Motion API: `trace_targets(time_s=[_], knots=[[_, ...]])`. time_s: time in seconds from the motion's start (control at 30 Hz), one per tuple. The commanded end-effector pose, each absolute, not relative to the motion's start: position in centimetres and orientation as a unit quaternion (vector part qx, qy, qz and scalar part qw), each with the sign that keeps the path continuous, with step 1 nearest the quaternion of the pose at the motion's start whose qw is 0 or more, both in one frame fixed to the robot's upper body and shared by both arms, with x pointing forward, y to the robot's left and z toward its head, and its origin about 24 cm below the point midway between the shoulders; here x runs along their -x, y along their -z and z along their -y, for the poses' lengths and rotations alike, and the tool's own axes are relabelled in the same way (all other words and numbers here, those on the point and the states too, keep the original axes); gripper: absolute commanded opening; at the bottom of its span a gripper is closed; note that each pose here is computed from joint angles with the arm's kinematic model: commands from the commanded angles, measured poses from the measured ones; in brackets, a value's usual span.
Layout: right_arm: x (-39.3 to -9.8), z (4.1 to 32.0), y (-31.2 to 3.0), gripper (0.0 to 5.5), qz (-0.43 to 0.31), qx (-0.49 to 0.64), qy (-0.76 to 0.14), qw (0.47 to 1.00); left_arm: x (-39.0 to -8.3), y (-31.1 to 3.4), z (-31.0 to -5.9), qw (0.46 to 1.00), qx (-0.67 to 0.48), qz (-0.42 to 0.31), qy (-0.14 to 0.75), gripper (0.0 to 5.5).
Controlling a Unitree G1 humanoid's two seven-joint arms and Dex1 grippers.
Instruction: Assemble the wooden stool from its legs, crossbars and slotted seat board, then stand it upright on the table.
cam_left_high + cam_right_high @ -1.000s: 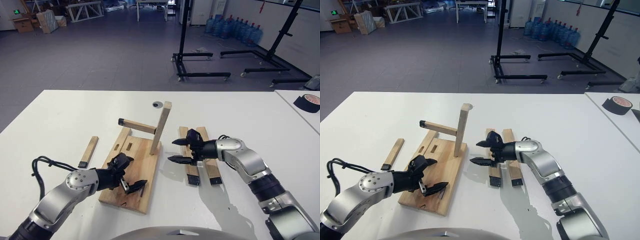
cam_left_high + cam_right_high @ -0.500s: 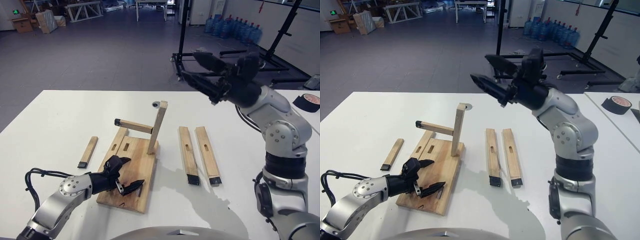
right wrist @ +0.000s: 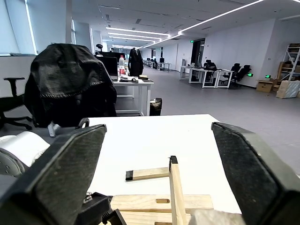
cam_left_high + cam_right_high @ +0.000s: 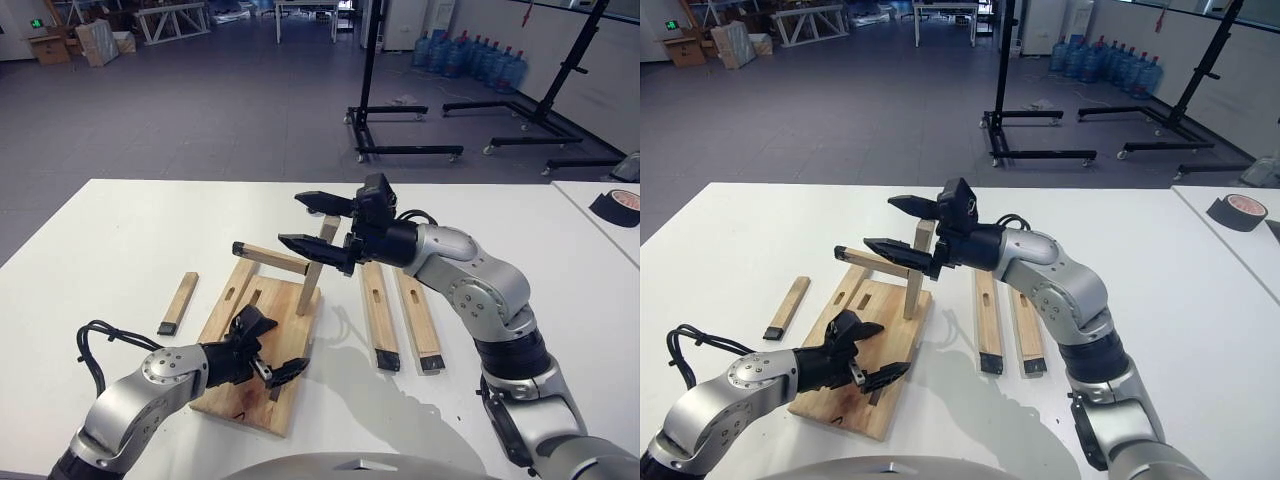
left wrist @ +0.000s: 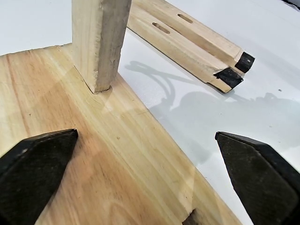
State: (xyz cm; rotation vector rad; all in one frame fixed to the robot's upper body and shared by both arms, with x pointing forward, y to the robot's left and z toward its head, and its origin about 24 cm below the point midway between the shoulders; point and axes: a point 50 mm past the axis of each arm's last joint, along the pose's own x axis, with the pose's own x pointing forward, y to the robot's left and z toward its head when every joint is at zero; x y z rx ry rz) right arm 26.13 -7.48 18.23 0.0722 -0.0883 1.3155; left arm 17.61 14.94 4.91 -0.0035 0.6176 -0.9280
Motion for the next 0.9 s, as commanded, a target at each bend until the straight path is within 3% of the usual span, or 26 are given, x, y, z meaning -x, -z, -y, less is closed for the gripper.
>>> trace_targets(time_s=[0.03, 0.23, 0.4, 0.57, 0.73, 0.9], knots=[[-26.3, 8.1, -15.4, 4.1, -0.035, -0.04, -0.59, 0.805, -16.3, -2.2, -16.3, 0.831, 0.014, -0.369, 0.416, 5.4], [-25.9, 9.9, -22.6, 4.1, 0.132, -0.084, -0.56, 0.813, -16.0, -4.0, -14.9, 0.845, 0.042, -0.314, 0.431, 5.4], [-25.6, 12.0, -23.7, 4.1, 0.162, -0.135, -0.514, 0.832, -16.4, -7.1, -14.2, 0.854, 0.082, -0.248, 0.451, 5.4], [-24.3, 16.8, -21.0, 4.1, 0.141, -0.236, -0.392, 0.878, -18.0, -8.9, -18.9, 0.873, 0.077, -0.21, 0.433, 5.4], [-21.4, 19.7, -14.9, 4.1, 0.04, -0.272, -0.261, 0.926, -14.8, -9.0, -24.5, 0.853, -0.033, -0.274, 0.442, 5.4], [-20.0, 20.6, -11.4, 4.1, -0.013, -0.281, -0.198, 0.939, -12.2, -8.6, -27.2, 0.822, -0.066, -0.328, 0.461, 5.4]])
